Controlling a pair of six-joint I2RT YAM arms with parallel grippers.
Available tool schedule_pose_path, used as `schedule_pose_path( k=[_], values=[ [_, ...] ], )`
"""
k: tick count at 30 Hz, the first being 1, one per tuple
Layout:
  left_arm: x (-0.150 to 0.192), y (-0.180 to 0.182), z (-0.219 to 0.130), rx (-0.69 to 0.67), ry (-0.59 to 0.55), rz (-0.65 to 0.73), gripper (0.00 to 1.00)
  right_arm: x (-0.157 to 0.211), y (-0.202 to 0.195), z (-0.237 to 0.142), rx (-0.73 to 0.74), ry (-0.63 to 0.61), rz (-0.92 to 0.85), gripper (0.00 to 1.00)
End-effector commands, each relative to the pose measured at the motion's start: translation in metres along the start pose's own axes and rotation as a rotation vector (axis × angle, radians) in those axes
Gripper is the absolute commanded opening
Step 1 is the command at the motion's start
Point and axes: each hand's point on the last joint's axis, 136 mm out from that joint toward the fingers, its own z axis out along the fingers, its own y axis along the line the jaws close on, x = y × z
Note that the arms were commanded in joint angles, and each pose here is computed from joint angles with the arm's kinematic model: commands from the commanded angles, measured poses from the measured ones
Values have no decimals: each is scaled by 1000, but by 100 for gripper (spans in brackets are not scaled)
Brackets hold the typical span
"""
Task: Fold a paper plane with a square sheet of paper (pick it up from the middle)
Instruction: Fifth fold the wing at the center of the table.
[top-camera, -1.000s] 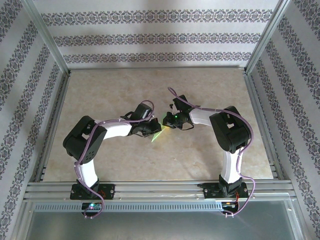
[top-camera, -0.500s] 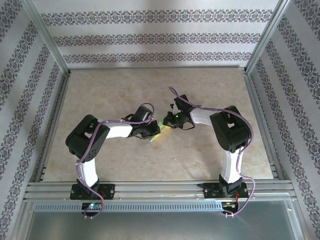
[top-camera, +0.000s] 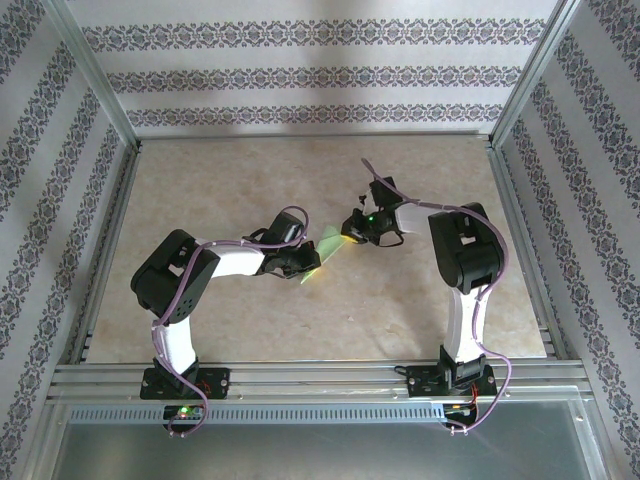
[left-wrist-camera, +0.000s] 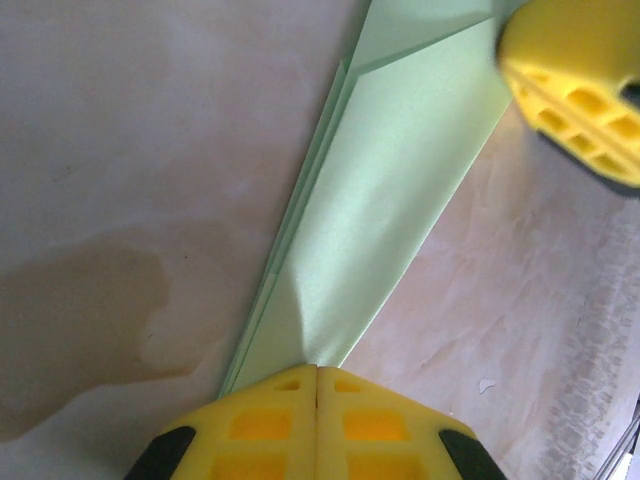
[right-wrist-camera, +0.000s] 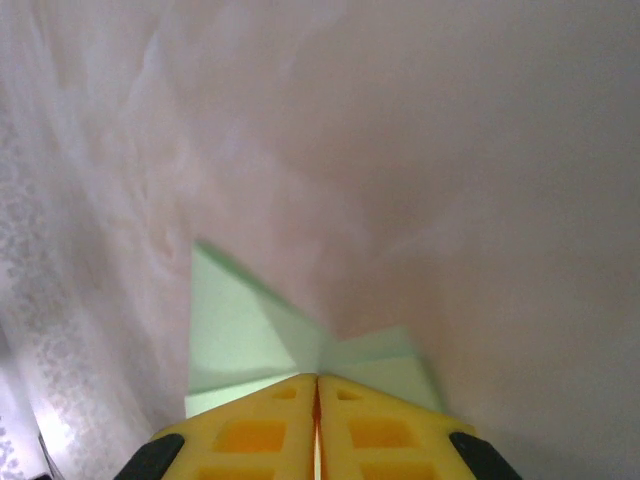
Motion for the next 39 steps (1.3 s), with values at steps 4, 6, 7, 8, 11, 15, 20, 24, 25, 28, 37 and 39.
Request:
schedule_pose_path(
  k=[4, 6, 7, 8, 11, 15, 20, 24, 25, 28, 37, 39],
  values=[
    [25, 53, 2, -169, 75, -59, 0, -41, -47, -16, 125, -108, 64, 11],
    [25, 52, 3, -168, 78, -53, 0, -50, -43, -25, 115, -133, 58, 11],
    [25, 52, 3, -167, 77, -52, 0, -53, -38, -30, 106, -147, 49, 11],
    [25, 51, 3, -166, 77, -51, 0, -56, -31, -36, 93, -162, 34, 11],
    [23, 50, 2, -163, 73, -47, 0, -58, -5, -54, 48, -208, -7, 12],
    [22, 47, -1, -163, 68, -42, 0, -38, 22, -69, 15, -241, -52, 12],
    [20, 46, -2, -166, 65, -33, 0, 0, 48, -67, -46, -225, -88, 12],
    [21, 46, -2, -164, 64, -35, 0, 27, 69, -53, -100, -178, -106, 12],
    [20, 46, -2, -165, 64, -35, 0, 33, 72, -48, -108, -165, -108, 12],
    [21, 47, -2, -167, 66, -34, 0, 43, 77, -30, -120, -123, -115, 12],
    [19, 44, -6, -169, 59, -31, 0, 44, 63, 8, -74, -59, -97, 8],
    [19, 44, -5, -168, 63, -31, 0, 45, 55, 14, -49, -47, -84, 7]
  ],
)
